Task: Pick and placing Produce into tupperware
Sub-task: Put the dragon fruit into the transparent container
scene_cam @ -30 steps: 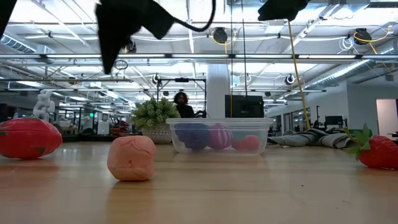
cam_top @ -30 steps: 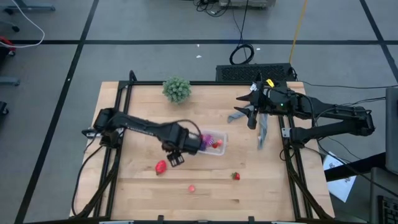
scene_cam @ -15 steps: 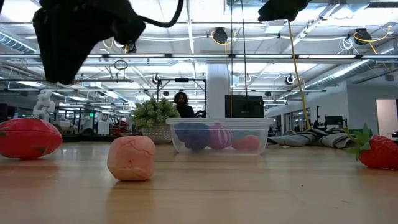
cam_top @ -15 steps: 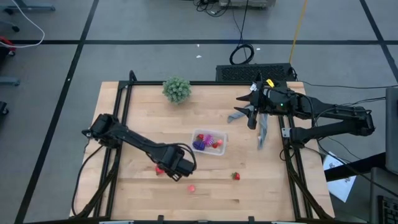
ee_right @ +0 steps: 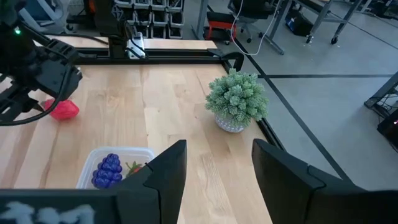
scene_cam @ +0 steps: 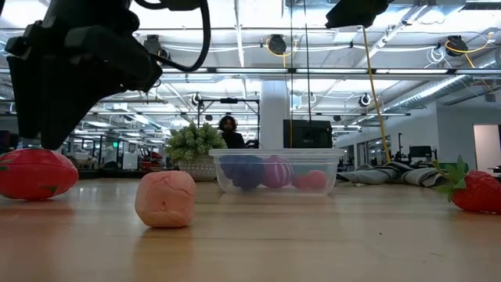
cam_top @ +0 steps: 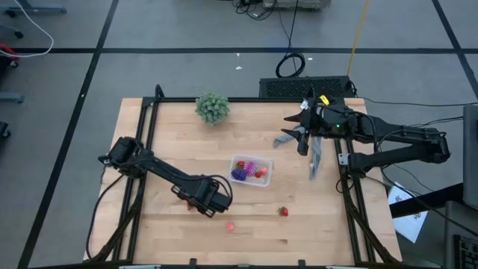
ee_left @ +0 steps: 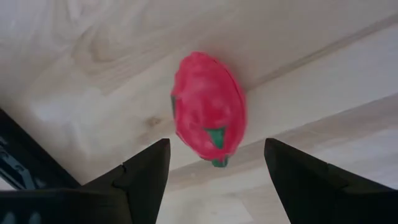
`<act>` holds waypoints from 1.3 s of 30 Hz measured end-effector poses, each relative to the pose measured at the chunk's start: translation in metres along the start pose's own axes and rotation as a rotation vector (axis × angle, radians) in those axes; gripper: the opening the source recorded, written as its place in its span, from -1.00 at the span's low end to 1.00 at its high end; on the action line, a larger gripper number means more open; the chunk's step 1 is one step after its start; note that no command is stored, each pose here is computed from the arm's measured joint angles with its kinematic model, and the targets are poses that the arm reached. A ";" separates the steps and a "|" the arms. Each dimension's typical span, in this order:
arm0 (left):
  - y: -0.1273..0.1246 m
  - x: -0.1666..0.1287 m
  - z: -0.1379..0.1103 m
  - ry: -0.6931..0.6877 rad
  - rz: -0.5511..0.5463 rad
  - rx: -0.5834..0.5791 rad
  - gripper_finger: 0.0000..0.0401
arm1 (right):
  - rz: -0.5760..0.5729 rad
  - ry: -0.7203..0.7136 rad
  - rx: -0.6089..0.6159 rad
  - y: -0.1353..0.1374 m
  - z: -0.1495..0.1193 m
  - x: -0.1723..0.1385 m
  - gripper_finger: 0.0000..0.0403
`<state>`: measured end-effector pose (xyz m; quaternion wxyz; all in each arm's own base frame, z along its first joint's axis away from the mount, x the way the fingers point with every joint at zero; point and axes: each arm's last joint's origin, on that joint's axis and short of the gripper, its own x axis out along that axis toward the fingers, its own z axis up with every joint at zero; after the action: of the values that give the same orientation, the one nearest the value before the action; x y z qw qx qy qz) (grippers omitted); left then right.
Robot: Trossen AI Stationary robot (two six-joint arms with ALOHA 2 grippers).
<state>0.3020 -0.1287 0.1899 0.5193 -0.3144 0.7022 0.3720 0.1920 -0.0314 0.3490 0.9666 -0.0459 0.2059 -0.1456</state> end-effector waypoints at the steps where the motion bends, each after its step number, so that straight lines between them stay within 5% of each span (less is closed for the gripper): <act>1: 0.000 0.000 0.000 -0.006 0.003 0.005 0.34 | 0.000 0.000 0.000 0.000 0.000 0.000 -0.14; 39: -0.001 0.019 0.012 -0.080 -0.037 0.071 0.34 | 0.000 -0.006 0.019 0.000 0.001 0.000 -0.14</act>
<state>0.3041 -0.1200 0.1689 0.5645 -0.2939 0.6876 0.3494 0.1922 -0.0315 0.3495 0.9676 -0.0373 0.2016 -0.1474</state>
